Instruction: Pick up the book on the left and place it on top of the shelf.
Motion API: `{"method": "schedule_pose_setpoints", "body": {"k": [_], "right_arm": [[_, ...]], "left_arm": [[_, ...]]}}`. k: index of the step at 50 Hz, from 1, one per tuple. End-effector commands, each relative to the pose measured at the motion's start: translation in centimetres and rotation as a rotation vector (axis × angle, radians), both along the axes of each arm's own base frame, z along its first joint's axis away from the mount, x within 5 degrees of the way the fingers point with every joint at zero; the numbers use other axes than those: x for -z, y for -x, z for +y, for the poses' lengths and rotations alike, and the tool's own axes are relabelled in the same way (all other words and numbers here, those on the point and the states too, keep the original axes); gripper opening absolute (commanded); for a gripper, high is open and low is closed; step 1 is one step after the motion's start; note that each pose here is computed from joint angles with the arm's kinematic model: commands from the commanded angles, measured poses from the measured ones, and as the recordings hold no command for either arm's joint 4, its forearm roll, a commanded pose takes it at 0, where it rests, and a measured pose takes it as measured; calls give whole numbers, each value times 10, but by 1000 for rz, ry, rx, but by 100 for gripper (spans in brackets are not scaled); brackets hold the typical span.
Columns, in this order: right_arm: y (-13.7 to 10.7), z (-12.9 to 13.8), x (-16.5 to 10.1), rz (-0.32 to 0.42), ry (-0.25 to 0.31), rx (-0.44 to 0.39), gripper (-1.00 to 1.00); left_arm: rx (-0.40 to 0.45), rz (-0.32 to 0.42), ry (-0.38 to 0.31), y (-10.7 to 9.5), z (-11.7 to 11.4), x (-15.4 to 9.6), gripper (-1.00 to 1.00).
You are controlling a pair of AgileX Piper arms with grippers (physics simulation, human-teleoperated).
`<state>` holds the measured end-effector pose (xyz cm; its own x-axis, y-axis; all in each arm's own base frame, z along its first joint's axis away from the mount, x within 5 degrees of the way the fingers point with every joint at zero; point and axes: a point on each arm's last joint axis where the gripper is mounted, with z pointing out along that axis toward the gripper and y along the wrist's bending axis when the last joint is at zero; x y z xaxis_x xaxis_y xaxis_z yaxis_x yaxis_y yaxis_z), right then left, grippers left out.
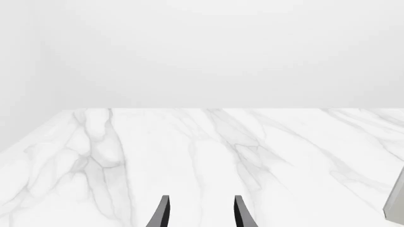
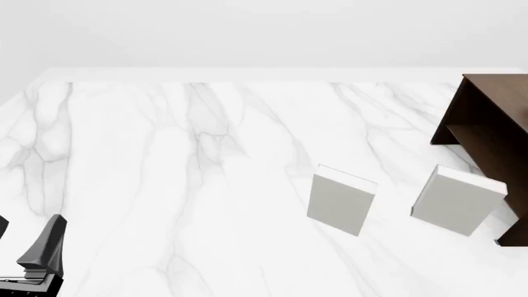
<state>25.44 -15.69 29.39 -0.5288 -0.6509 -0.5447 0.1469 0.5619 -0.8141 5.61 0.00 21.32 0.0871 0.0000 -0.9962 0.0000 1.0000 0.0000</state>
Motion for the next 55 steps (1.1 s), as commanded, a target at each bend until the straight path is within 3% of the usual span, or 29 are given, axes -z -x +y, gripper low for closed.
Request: {"method": "schedule_pose_setpoints", "body": {"k": [1, 26, 55], "right_arm": [[4, 16, -2, -44, -45, -24, 100], [18, 45, -12, -114, -83, -84, 100], [46, 69, -45, -289, -132, -121, 100]], "left_arm": [[0, 0, 0, 0, 0, 0, 100], [0, 0, 0, 0, 0, 0, 100], [0, 0, 0, 0, 0, 0, 100]]}}
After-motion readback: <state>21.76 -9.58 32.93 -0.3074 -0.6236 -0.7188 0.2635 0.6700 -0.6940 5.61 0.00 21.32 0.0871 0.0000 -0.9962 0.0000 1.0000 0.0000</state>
